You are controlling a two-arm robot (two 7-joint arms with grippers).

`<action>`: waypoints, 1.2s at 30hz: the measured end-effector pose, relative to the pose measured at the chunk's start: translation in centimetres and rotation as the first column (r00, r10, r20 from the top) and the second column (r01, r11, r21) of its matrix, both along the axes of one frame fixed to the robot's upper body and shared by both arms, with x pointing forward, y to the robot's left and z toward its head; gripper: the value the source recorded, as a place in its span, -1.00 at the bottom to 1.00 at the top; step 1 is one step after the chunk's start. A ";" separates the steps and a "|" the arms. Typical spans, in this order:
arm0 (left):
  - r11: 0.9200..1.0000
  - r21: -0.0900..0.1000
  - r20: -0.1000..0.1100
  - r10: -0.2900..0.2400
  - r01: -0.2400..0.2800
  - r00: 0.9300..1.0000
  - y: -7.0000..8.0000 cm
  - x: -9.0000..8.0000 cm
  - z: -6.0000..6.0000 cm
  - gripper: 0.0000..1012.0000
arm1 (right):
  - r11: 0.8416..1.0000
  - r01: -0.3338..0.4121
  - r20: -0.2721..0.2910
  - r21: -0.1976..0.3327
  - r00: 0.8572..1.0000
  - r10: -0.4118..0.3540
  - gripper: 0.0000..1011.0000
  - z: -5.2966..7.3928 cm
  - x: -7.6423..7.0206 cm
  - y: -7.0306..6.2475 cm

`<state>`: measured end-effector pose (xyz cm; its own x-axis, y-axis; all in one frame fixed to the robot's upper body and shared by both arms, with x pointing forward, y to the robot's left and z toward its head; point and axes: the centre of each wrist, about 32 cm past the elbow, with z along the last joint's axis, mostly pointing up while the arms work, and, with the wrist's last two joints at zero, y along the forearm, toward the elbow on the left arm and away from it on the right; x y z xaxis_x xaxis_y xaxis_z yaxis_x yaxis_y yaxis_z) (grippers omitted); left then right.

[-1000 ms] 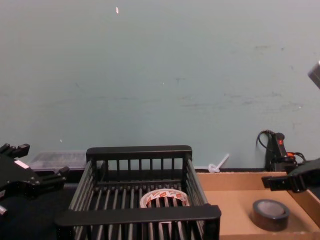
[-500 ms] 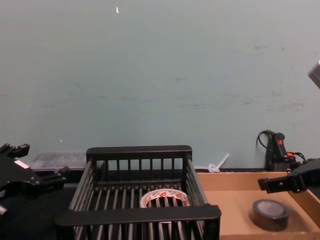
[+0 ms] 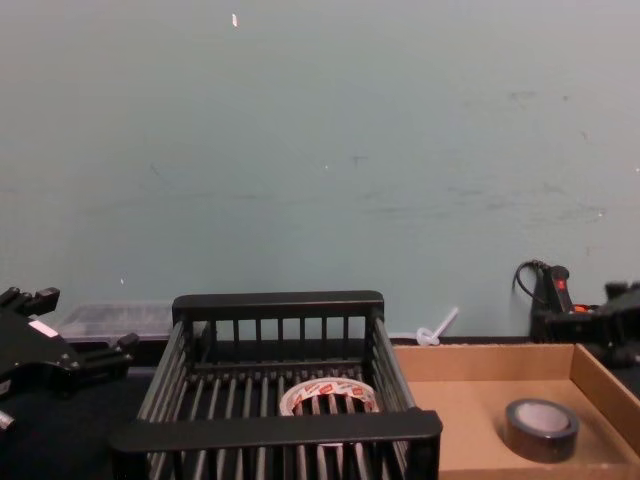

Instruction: Pick up the white tape and place it into the black box , Pick up the silver tape and place it into the brown box.

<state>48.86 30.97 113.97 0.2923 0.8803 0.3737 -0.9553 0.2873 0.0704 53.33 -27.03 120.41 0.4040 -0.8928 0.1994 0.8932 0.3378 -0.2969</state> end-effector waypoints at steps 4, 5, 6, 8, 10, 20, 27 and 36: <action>1.000 0.000 0.000 0.000 0.000 1.000 0.0 0.0 0.0 0.98 | 0.999 0.039 0.123 -0.029 0.992 -0.035 0.98 -1.0 -1.6 0.7; 1.000 0.000 0.000 0.000 0.000 1.000 0.0 0.0 0.0 0.98 | 0.999 0.042 0.135 -0.033 0.990 -0.037 0.98 -1.2 -1.8 0.8; 1.000 0.000 0.000 0.000 0.000 1.000 0.0 0.0 0.0 0.98 | 0.998 0.046 0.147 -0.037 0.988 -0.041 0.98 -1.5 -2.0 0.9; 1.000 0.000 0.000 0.000 0.000 1.000 0.0 0.0 0.0 0.98 | 0.997 0.056 0.177 -0.054 0.983 -0.045 0.98 -2.3 -2.7 1.1; 1.000 0.000 0.000 0.000 0.000 1.000 0.0 0.0 0.0 0.98 | 0.995 0.059 0.197 -0.074 0.979 -0.044 0.98 -3.3 -3.4 1.4; 1.000 0.000 0.000 0.000 0.000 1.000 0.0 0.0 0.0 0.98 | 0.990 0.079 0.207 -0.114 0.977 -0.054 0.98 -6.1 -4.9 1.6; 1.000 0.000 0.000 0.000 0.000 1.000 0.0 0.0 0.0 0.98 | 0.990 0.085 0.215 -0.113 0.975 -0.059 0.98 -6.2 -4.9 1.4; 1.000 0.000 0.000 0.000 0.000 1.000 0.0 0.0 0.0 0.98 | 0.990 0.083 0.212 -0.114 0.976 -0.057 0.98 -6.2 -4.9 1.5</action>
